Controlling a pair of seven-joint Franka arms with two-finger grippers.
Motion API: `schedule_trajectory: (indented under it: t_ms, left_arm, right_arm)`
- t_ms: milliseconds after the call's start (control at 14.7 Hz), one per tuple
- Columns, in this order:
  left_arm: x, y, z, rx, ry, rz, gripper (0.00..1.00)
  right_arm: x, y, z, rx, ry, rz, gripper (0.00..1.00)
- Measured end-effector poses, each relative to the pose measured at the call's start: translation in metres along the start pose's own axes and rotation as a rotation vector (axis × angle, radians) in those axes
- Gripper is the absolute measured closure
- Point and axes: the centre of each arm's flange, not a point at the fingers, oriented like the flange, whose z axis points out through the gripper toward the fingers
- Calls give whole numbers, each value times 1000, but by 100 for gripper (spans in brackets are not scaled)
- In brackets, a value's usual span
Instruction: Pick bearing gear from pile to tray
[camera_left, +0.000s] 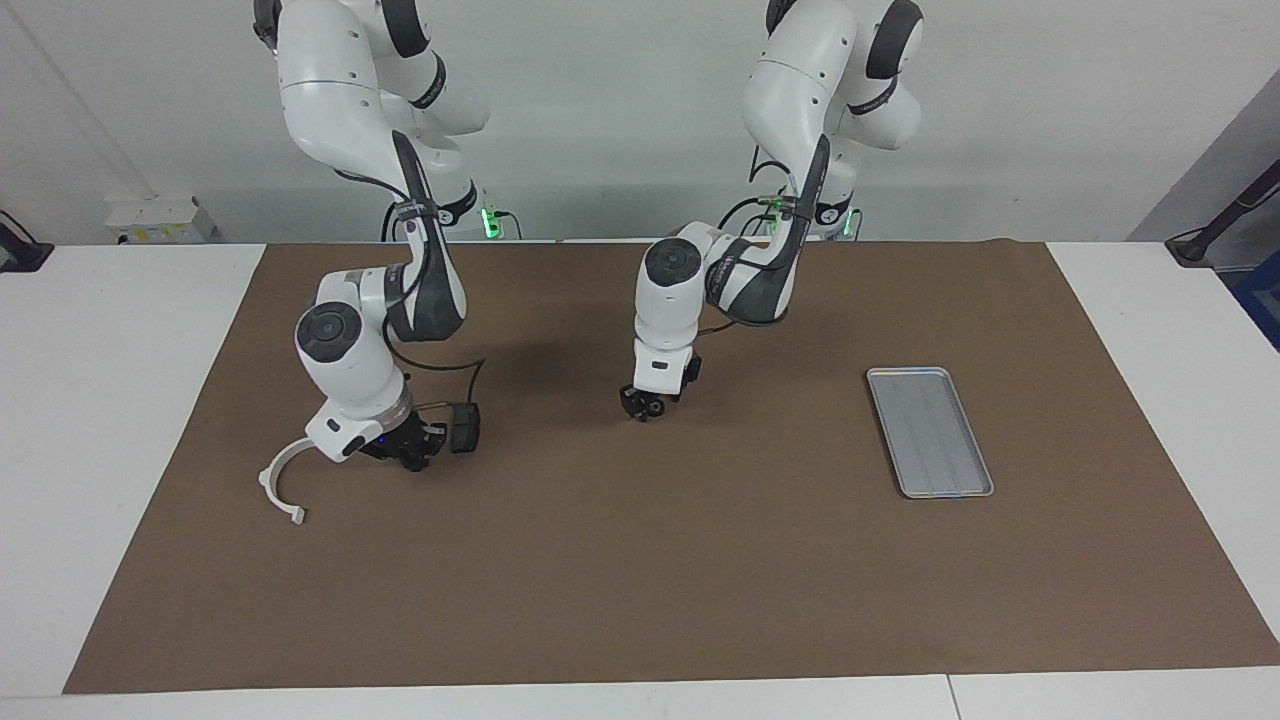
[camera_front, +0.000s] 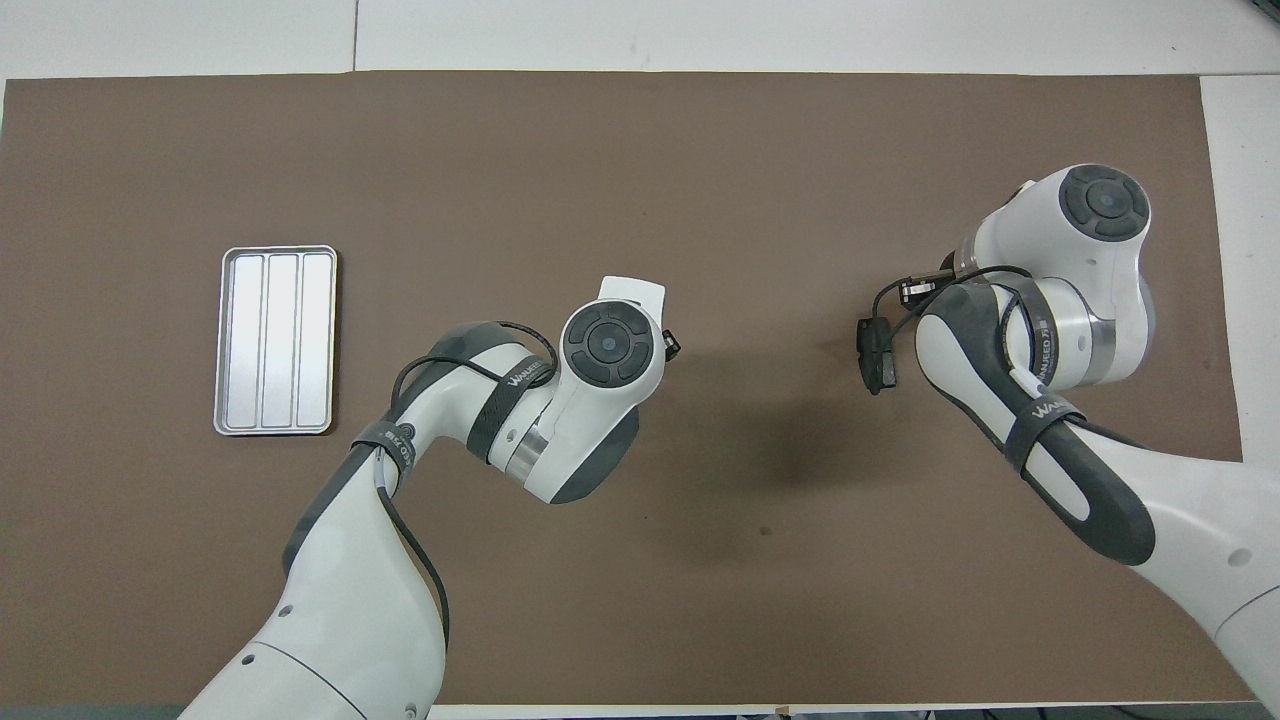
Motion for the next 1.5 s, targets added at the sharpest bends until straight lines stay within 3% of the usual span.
schedule_trajectory:
  t_ms: [136, 408, 817, 1089, 1293, 1497]
  left_arm:
    - [0, 0, 0, 0, 0, 0, 30]
    - [1, 4, -8, -15, 7, 3, 64]
    - [19, -5, -18, 59, -4, -21, 64]
    - [62, -43, -46, 86, -12, 39, 64]
    - [114, -118, -82, 82, -21, 116, 64]
    - [163, -193, -98, 78, -35, 228, 64]
  right_arm:
    - [5, -5, -14, 0, 8, 5, 76]
    - [18, -21, -57, 0, 12, 16, 76]
    - [19, -23, -62, 0, 15, 15, 76]
    - [20, -36, -65, 10, 20, 46, 76]
    - [15, -112, -88, 32, 26, 109, 76]
    - [-18, -236, -102, 28, 35, 130, 76]
